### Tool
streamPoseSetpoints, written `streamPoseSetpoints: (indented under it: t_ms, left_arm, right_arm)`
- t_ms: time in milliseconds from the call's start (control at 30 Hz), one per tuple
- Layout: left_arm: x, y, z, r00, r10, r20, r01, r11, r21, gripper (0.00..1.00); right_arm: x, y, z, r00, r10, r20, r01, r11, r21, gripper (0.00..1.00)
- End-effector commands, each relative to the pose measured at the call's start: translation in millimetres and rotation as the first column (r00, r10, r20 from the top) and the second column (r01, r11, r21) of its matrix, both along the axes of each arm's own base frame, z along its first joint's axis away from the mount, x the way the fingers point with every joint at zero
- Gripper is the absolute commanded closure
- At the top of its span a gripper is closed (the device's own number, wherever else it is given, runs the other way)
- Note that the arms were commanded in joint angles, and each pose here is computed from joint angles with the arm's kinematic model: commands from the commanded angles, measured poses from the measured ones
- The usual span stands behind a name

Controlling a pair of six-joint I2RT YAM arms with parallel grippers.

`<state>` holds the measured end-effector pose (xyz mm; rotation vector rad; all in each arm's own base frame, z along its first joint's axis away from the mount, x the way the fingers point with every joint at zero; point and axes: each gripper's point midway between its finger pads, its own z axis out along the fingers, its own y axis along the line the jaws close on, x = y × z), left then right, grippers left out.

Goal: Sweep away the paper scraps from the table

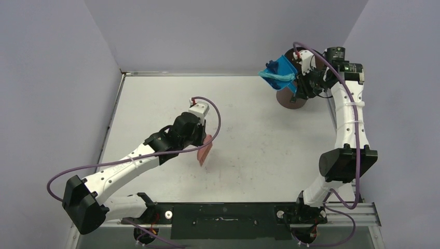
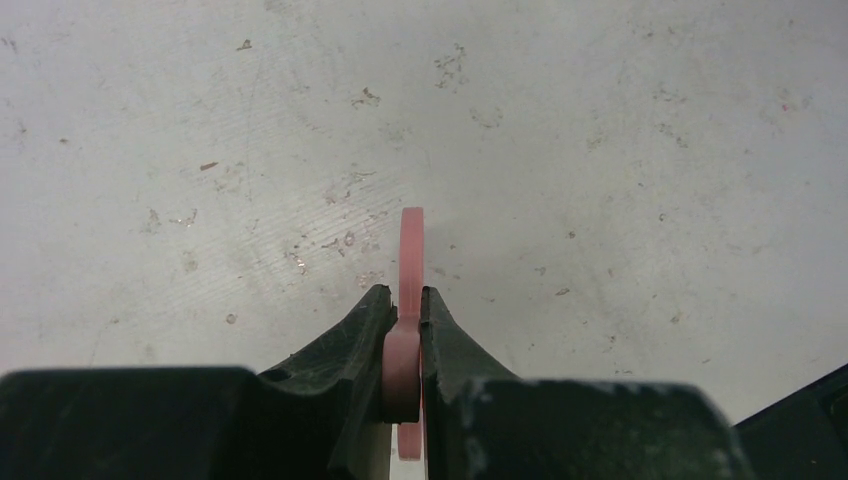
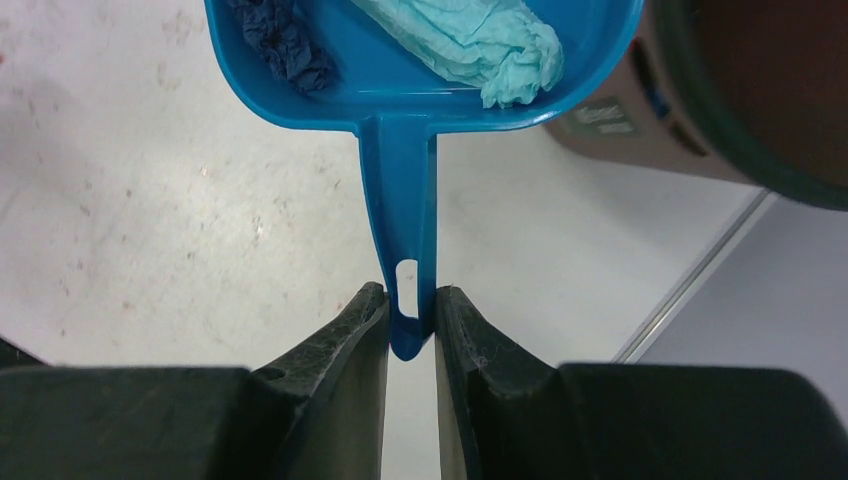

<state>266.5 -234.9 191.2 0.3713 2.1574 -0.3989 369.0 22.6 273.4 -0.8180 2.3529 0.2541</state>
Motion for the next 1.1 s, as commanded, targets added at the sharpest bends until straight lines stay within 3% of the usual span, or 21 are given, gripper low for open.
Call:
streamPoseSetpoints:
  t_ms: [0, 267, 500, 867, 1000, 1067]
  left_arm:
    - [13, 14, 5, 0.999, 0.031, 0.038, -0.032, 0.999, 0.035, 1.00]
    - [16, 24, 3, 0.997, 0.061, 0.054, -0.064, 0.996, 0.055, 1.00]
    - [19, 26, 4, 0.997, 0.064, 0.044, -0.066, 0.997, 0.039, 1.00]
    - [20, 27, 5, 0.998, 0.058, 0.036, -0.059, 0.998, 0.028, 1.00]
    - [20, 26, 5, 0.998, 0.056, 0.035, -0.057, 0.998, 0.028, 1.00]
    - [19, 26, 5, 0.998, 0.055, 0.034, -0.056, 0.998, 0.029, 1.00]
  right_arm:
    - [36, -8, 53, 0.973, -0.133, 0.189, 0.119, 0.989, 0.082, 0.95]
    - [81, -73, 100, 0.823, -0.394, 0.411, 0.394, 0.915, 0.087, 0.95]
    - [102, -121, 87, 0.768, -0.480, 0.424, 0.535, 0.845, -0.014, 0.95]
    - [99, -175, 98, 0.683, -0.474, 0.556, 0.676, 0.698, -0.236, 0.95]
    - [97, -173, 100, 0.733, -0.360, 0.577, 0.644, 0.642, -0.416, 0.95]
    - [95, -171, 100, 0.748, -0.299, 0.592, 0.640, 0.564, -0.523, 0.94]
